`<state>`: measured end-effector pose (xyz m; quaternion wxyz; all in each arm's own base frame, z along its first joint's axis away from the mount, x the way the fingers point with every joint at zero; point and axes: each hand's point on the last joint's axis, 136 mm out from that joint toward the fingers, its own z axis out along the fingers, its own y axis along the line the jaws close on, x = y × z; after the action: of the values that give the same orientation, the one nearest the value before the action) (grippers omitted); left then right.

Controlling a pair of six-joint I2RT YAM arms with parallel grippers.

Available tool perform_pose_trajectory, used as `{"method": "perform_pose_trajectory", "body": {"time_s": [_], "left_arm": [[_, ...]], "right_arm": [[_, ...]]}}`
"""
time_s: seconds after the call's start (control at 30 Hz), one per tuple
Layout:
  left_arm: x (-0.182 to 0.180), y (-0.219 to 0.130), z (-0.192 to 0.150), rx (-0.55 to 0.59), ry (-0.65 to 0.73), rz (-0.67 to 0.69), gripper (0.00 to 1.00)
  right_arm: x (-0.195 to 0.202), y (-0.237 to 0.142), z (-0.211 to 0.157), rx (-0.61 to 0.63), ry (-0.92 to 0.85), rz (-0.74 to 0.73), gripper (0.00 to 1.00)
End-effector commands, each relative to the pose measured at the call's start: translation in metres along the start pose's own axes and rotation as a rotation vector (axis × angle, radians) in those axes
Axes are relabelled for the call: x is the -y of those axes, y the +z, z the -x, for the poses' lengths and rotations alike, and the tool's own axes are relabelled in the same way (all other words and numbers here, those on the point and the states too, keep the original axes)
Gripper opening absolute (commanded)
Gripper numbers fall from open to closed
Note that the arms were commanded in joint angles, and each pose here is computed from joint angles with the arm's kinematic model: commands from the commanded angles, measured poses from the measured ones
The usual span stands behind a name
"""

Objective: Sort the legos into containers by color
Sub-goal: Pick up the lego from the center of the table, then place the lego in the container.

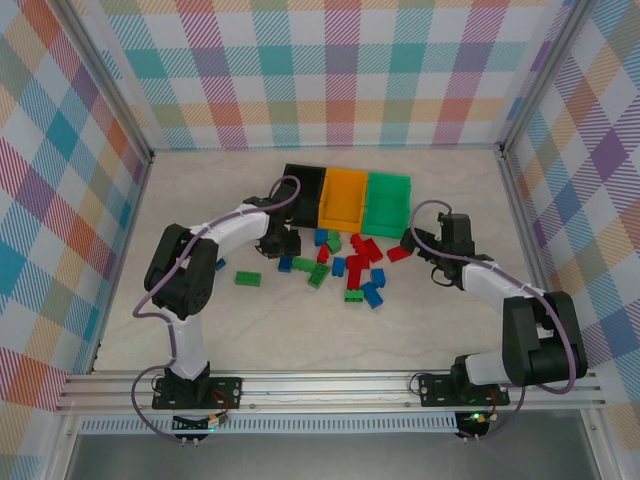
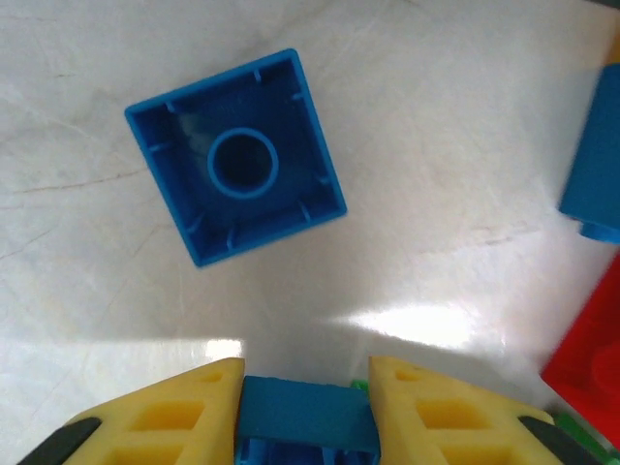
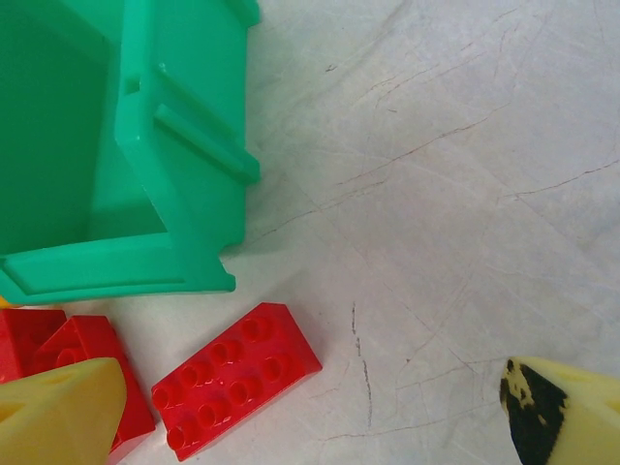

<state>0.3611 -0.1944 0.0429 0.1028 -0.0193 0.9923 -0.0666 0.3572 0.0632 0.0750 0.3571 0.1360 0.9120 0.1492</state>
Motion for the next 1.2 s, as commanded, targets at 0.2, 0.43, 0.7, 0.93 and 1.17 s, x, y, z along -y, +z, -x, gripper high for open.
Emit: {"method": "perform_pose_trajectory", "body": {"time_s": [0.2, 0.43, 0.7, 0.93, 1.17], "left_arm": [[0.0, -0.029, -0.001, 0.051, 0.003, -0.006, 0.28], [0.022, -0.07, 0.051, 0.19, 0.035, -0.032, 0.29], [0.045, -0.094, 0.141, 0.328, 0.083, -0.016, 0.3], [0.043, -0.084, 0.174, 0.349, 0.076, -0.003, 0.55], [0.036, -0.065, 0.157, 0.323, 0.071, -0.029, 0.61]], "right_arm": [[-0.006, 0.0, 0.004, -0.006, 0.01, 0.014, 0.99], [-0.006, 0.001, 0.005, -0.005, 0.013, 0.01, 0.99], [-0.003, -0.003, 0.009, 0.023, 0.011, -0.008, 0.99], [-0.002, -0.009, 0.01, 0.044, 0.009, -0.011, 0.99], [-0.004, -0.007, 0.01, 0.043, 0.018, 0.005, 0.99]]}}
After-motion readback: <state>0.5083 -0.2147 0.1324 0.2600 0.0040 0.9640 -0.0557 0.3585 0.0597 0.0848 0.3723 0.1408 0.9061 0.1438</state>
